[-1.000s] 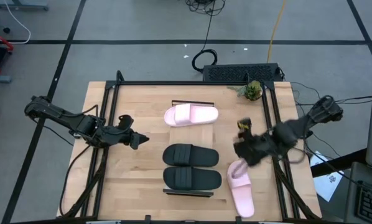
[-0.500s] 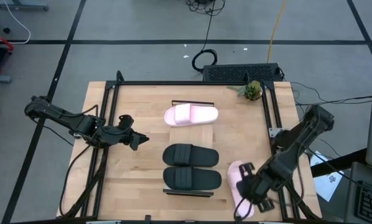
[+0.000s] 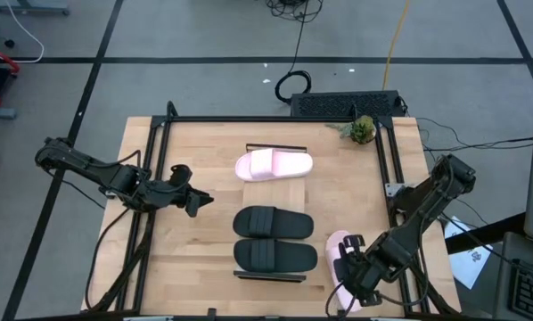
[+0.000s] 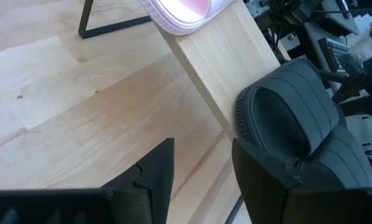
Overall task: Pick and place slides into the shelf
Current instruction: Put the pink slipper on the shelf
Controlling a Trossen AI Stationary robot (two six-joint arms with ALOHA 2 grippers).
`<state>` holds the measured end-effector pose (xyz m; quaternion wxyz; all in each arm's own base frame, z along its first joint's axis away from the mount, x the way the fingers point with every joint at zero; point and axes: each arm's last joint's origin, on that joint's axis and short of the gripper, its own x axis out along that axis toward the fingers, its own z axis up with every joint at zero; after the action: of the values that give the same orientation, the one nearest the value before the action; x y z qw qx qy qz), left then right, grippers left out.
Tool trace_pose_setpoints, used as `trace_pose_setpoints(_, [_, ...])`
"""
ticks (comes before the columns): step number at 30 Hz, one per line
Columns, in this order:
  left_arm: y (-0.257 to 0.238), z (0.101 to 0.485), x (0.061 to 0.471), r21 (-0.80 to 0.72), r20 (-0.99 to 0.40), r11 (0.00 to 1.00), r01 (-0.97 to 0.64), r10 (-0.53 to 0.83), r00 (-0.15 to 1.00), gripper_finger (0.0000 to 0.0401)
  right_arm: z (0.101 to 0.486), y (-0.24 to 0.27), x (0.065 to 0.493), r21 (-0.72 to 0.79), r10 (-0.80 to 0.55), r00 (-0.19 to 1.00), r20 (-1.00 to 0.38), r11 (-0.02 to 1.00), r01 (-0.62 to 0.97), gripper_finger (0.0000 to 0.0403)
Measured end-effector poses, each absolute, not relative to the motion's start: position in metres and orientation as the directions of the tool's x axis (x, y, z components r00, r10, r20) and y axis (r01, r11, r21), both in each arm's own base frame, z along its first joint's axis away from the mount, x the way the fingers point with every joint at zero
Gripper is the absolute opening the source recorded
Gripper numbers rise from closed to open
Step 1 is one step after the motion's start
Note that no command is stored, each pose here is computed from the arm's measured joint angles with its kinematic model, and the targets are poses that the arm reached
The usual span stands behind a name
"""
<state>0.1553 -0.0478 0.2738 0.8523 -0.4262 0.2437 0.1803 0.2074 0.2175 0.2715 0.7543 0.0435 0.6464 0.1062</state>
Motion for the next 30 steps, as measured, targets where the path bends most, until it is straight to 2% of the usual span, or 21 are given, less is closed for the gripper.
trace_pose_setpoints(4, [-0.048, 0.274, 0.155, -0.636, -0.57, 0.576, -0.513, 0.098, 0.816, 0.0161, 0.263, 0.214, 0.206, 0.192, 0.193, 0.115, -0.974, 0.981, -0.023, 0.0147])
trace_pose_setpoints(10, [-0.048, 0.274, 0.155, -0.637, -0.574, 0.582, -0.506, 0.081, 0.815, 0.0161, 0.253, 0.21, 0.205, 0.17, 0.169, 0.094, -0.981, 0.986, -0.006, 0.0179])
trace_pose_setpoints(18, [-0.049, 0.274, 0.155, -0.638, -0.577, 0.585, -0.501, 0.068, 0.814, 0.0161, 0.237, 0.208, 0.209, 0.194, 0.193, 0.12, -0.974, 0.981, -0.001, 0.0183])
trace_pose_setpoints(30, [-0.049, 0.274, 0.155, -0.632, -0.577, 0.595, -0.497, 0.068, 0.814, 0.0161, 0.216, 0.202, 0.202, 0.158, 0.156, 0.081, -0.984, 0.987, 0.014, 0.0183])
